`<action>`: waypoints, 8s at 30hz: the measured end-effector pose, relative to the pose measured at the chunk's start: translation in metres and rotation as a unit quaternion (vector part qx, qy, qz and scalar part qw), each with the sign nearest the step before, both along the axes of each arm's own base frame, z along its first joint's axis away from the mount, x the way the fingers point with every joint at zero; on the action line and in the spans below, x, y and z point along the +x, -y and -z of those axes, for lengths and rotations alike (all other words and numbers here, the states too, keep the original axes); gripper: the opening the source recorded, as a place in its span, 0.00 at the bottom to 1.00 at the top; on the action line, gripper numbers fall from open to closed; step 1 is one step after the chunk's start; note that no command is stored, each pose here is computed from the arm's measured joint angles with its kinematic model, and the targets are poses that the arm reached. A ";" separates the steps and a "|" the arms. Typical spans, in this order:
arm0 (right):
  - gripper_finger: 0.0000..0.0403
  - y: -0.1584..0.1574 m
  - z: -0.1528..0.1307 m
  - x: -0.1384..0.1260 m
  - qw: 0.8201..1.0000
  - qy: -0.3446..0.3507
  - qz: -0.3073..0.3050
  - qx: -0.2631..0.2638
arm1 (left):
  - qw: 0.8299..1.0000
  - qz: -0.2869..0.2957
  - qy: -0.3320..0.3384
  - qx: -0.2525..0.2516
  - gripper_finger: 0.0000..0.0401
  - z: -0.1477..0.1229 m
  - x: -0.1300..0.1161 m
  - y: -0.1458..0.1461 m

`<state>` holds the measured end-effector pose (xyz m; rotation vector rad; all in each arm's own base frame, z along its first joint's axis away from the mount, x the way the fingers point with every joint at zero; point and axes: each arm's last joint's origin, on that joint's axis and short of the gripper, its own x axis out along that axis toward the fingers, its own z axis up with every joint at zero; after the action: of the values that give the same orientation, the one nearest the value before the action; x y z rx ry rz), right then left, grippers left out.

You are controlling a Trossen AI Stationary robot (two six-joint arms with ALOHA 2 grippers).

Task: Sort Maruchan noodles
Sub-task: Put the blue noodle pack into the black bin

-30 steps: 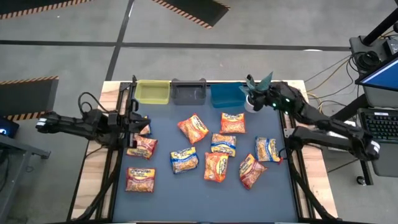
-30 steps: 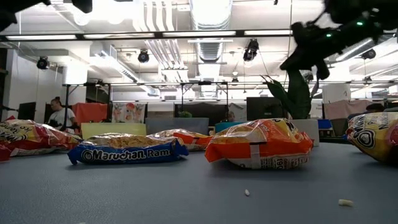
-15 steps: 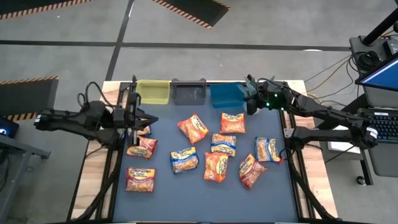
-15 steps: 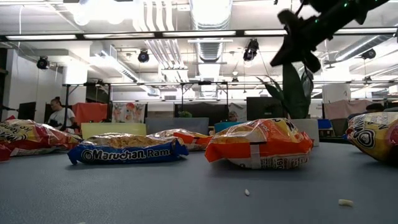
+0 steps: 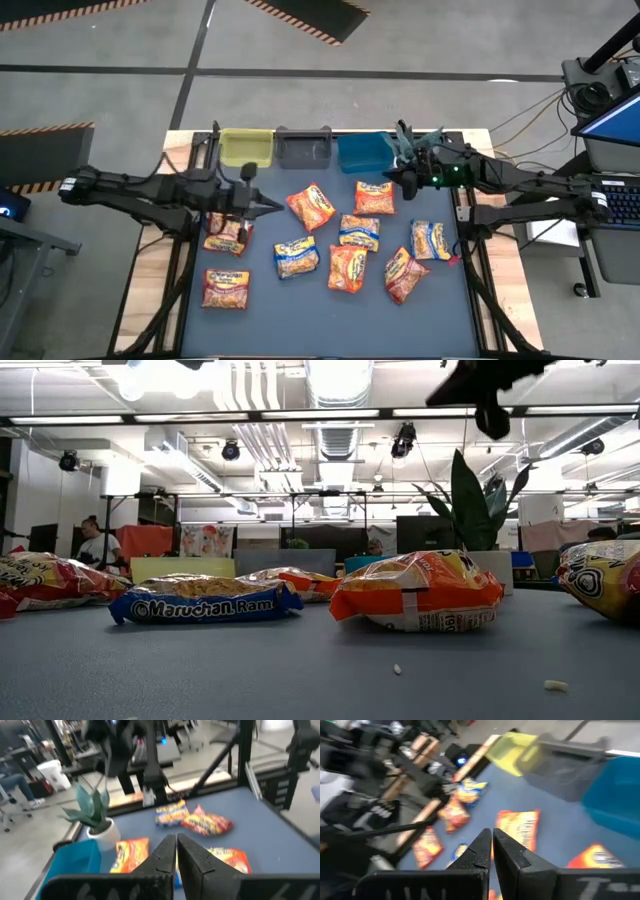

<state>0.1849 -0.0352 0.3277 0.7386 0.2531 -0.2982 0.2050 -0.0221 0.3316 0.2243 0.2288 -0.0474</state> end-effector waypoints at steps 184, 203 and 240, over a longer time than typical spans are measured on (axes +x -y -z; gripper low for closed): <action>0.69 -0.069 0.164 0.032 0.941 -0.281 0.105 0.156 | 0.975 0.054 -0.188 -0.104 0.00 0.255 0.183 -0.047; 0.83 -0.063 0.196 0.021 0.969 -0.157 0.113 0.155 | 0.975 0.053 -0.193 -0.101 0.00 0.259 0.181 -0.047; 0.54 -0.068 0.196 0.051 0.985 -0.129 0.061 0.094 | 0.977 0.054 -0.181 -0.097 0.00 0.257 0.181 -0.047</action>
<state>0.2358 0.0332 0.1314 0.9047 0.4872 -0.4917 0.3863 0.0252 0.0741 0.0313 0.5726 -0.2191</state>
